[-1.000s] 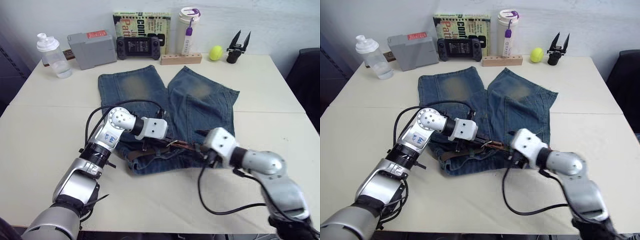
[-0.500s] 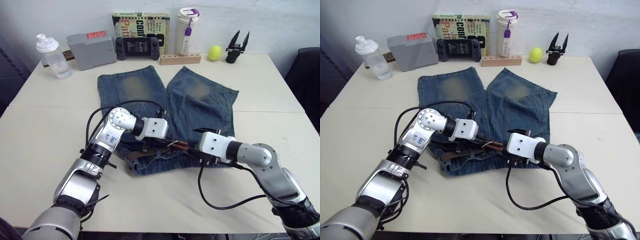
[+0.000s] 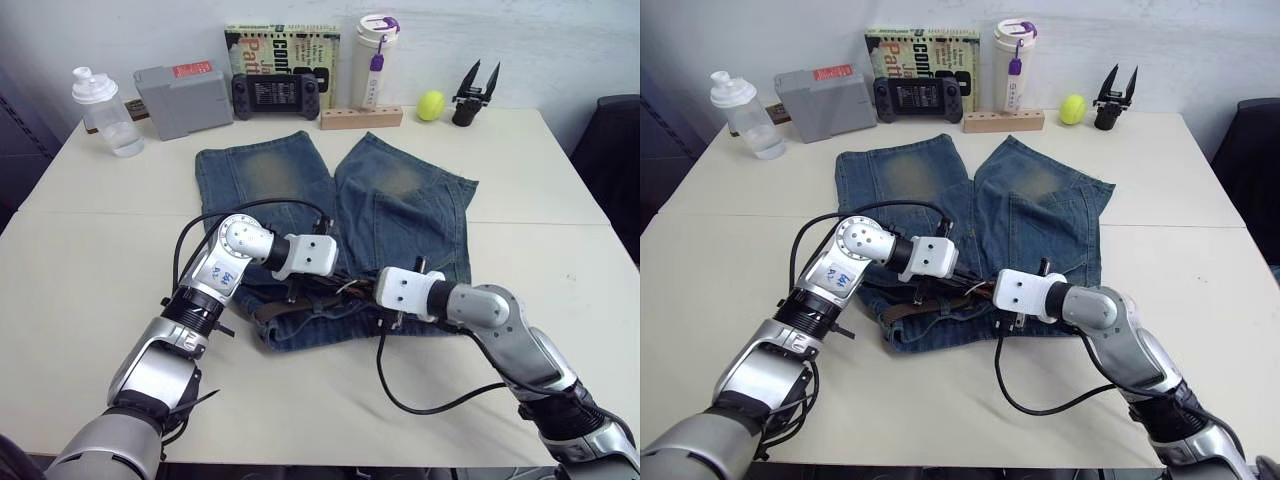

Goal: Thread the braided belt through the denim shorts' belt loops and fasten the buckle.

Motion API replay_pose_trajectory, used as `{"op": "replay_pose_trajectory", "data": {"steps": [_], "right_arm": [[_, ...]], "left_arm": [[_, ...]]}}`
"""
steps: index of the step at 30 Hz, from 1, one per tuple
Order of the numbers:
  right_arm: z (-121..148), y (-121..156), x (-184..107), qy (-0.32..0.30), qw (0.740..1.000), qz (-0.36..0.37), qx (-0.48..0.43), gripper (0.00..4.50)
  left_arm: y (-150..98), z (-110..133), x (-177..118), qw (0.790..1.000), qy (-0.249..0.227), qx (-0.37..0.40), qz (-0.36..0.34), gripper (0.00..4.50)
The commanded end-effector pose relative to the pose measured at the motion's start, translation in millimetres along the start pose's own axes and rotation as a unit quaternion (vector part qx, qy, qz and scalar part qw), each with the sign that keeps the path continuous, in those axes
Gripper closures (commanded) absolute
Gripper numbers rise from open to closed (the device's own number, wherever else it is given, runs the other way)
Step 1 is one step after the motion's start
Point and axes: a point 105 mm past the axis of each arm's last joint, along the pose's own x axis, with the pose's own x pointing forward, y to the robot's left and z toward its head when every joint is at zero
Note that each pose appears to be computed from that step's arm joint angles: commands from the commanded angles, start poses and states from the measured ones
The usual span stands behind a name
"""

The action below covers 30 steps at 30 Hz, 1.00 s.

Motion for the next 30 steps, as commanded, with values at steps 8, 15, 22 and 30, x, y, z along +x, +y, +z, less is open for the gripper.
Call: {"op": "replay_pose_trajectory", "data": {"steps": [8,15,22,30], "right_arm": [[8,-13,-9,-0.016,0.999,-0.024,-0.021,4.5],[10,-15,-12,-0.019,0.999,-0.022,-0.022,4.5],[10,-17,-15,-0.016,0.999,-0.025,-0.025,4.5],[13,-15,-17,-0.017,0.999,-0.023,-0.032,4.5]], "left_arm": [[11,12,-63,0.988,-0.069,-0.134,0.041,1.44],[-18,1,-89,0.97,-0.079,-0.229,0.035,1.48],[-55,-3,-86,0.967,-0.05,-0.249,-0.014,4.11],[-81,-31,-66,0.968,0.014,-0.249,-0.022,4.45]]}}
